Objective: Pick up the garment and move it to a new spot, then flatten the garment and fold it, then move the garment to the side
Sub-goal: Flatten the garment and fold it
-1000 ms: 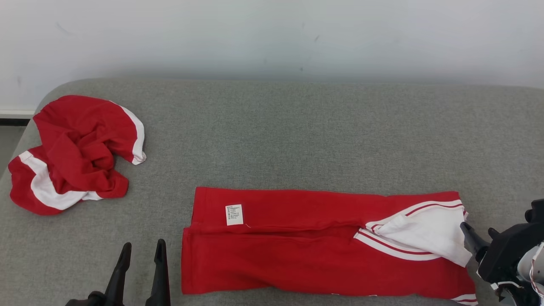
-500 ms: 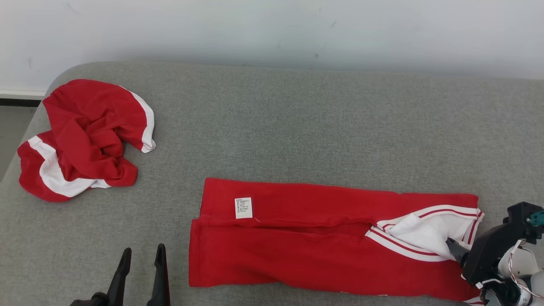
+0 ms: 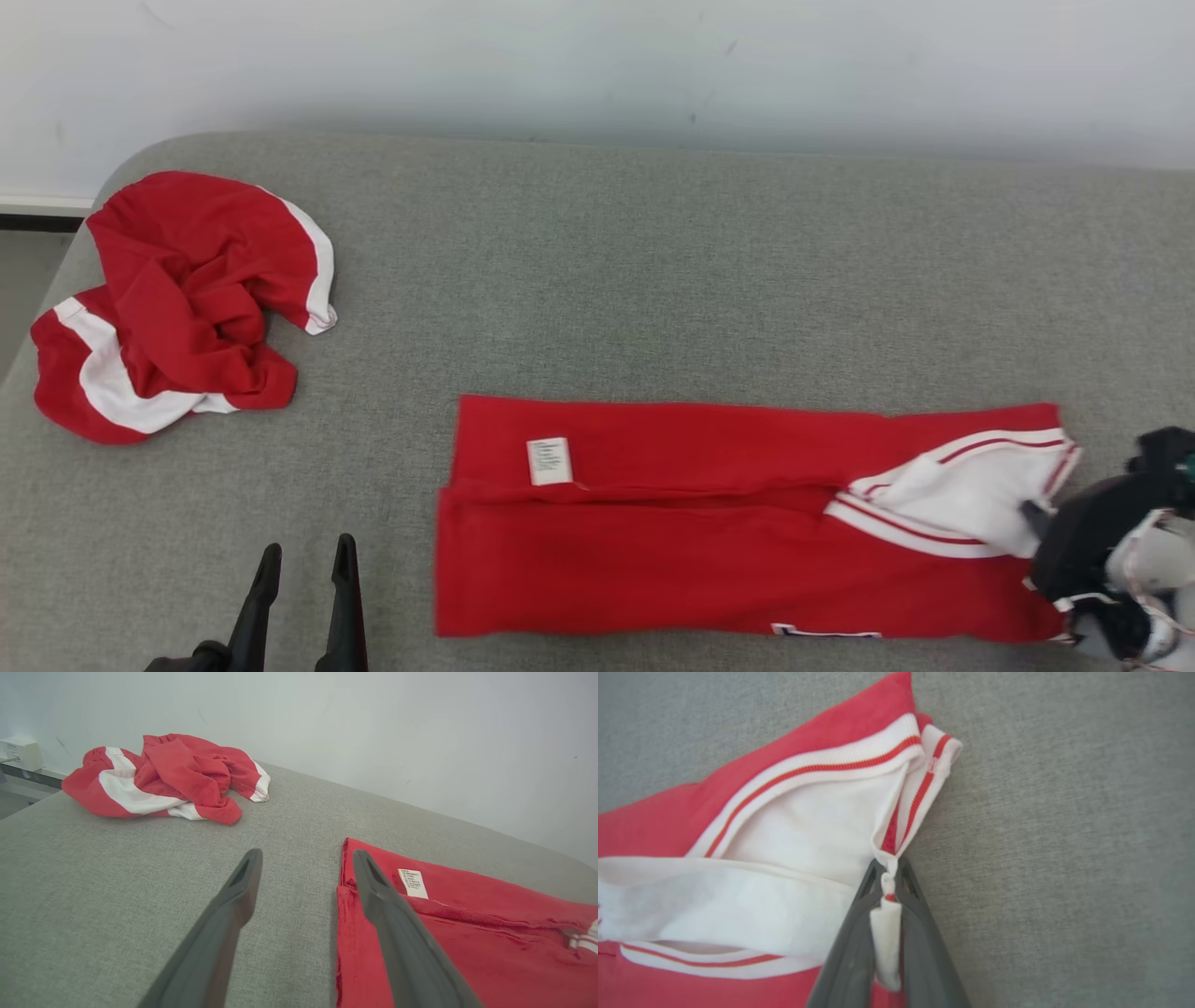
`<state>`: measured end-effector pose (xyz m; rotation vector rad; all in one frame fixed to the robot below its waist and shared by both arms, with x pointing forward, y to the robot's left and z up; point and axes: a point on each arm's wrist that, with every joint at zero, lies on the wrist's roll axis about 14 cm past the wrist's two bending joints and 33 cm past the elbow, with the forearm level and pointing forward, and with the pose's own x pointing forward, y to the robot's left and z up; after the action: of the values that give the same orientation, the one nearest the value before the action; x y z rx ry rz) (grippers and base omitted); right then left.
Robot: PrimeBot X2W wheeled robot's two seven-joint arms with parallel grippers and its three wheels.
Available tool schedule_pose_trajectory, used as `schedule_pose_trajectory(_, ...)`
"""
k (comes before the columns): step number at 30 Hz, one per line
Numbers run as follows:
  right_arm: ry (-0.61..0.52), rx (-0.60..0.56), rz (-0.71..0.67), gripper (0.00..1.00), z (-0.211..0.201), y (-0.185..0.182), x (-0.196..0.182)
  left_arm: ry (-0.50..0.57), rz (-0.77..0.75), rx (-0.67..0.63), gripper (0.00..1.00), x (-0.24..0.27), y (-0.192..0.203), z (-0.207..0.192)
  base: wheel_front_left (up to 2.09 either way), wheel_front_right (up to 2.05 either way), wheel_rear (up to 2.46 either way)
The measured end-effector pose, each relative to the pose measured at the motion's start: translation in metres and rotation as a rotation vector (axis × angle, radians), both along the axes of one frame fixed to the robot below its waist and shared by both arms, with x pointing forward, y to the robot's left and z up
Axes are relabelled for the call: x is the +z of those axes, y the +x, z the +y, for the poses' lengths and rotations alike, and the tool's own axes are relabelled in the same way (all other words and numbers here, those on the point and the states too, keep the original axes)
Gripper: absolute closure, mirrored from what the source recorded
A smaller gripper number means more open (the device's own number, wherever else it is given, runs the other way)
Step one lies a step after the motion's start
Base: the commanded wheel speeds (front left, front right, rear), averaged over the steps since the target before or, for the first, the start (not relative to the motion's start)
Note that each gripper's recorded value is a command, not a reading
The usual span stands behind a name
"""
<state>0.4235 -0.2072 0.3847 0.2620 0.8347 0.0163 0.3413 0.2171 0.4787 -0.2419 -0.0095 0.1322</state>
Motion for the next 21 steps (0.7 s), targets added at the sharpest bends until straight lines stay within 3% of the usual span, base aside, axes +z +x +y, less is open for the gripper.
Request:
schedule_pose_trajectory(6,-0.078,-0.135,-0.115,1.0,-0.062,0.006,0.03,-0.002,-0.015,-0.014,0.0,0.004,0.003,-0.005,0.0,0.0,0.0)
schedule_pose_trajectory(12,-0.183,-0.235,-0.141,1.0,-0.119,-0.017,0.049,-0.005,-0.021,-0.032,0.0,0.006,0.001,-0.012,0.0,0.0,0.0)
schedule_pose_trajectory(21,-0.25,-0.243,-0.121,1.0,-0.138,-0.051,0.061,-0.015,-0.032,-0.058,0.0,0.009,-0.001,-0.021,0.0,0.0,0.0)
